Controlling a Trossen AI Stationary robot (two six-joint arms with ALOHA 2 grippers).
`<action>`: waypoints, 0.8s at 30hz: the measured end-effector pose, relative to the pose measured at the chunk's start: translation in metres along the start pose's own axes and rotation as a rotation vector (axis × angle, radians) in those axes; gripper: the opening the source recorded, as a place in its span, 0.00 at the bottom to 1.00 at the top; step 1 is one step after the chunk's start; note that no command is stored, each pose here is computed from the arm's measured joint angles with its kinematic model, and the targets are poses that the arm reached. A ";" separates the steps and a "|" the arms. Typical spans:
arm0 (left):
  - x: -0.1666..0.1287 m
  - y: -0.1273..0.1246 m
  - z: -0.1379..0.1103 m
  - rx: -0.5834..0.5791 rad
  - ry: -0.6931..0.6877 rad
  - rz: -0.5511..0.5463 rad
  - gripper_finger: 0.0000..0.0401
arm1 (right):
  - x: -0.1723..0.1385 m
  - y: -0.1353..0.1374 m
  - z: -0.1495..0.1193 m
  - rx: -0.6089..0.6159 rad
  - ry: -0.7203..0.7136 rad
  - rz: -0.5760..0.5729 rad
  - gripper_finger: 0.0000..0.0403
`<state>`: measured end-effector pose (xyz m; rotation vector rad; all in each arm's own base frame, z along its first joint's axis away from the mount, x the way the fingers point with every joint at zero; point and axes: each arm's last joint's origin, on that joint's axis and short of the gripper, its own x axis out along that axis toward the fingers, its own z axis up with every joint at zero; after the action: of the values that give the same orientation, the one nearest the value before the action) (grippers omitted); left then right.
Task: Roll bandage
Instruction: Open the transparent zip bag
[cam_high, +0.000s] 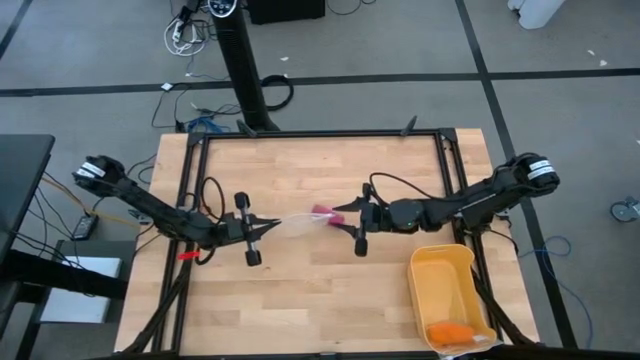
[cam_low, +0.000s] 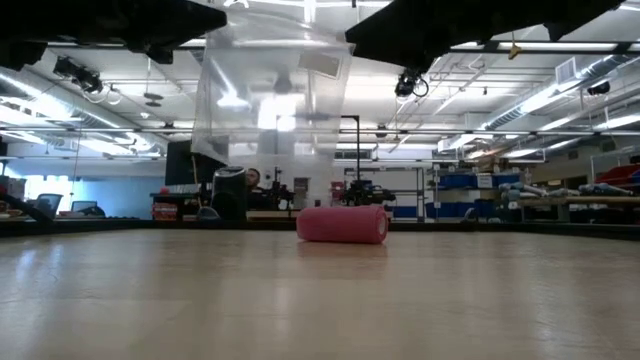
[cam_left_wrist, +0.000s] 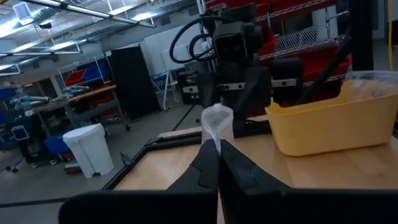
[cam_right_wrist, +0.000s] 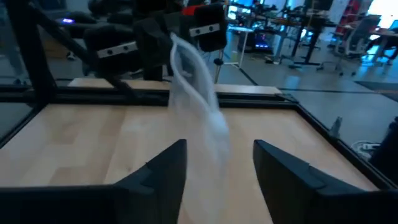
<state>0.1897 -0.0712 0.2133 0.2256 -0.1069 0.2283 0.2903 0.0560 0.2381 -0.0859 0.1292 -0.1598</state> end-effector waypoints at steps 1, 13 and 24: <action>0.000 0.000 0.000 0.001 0.000 0.000 0.00 | 0.001 0.001 0.000 0.000 0.000 0.004 0.39; 0.000 -0.001 0.001 -0.012 -0.014 -0.028 0.00 | 0.004 -0.001 0.006 -0.025 -0.084 0.087 0.01; 0.020 -0.005 0.000 0.014 0.018 -0.009 0.00 | 0.033 -0.006 0.015 -0.042 -0.086 0.186 0.00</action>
<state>0.2102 -0.0720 0.2149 0.2382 -0.0861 0.2225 0.3235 0.0459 0.2496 -0.1220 0.0547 0.0326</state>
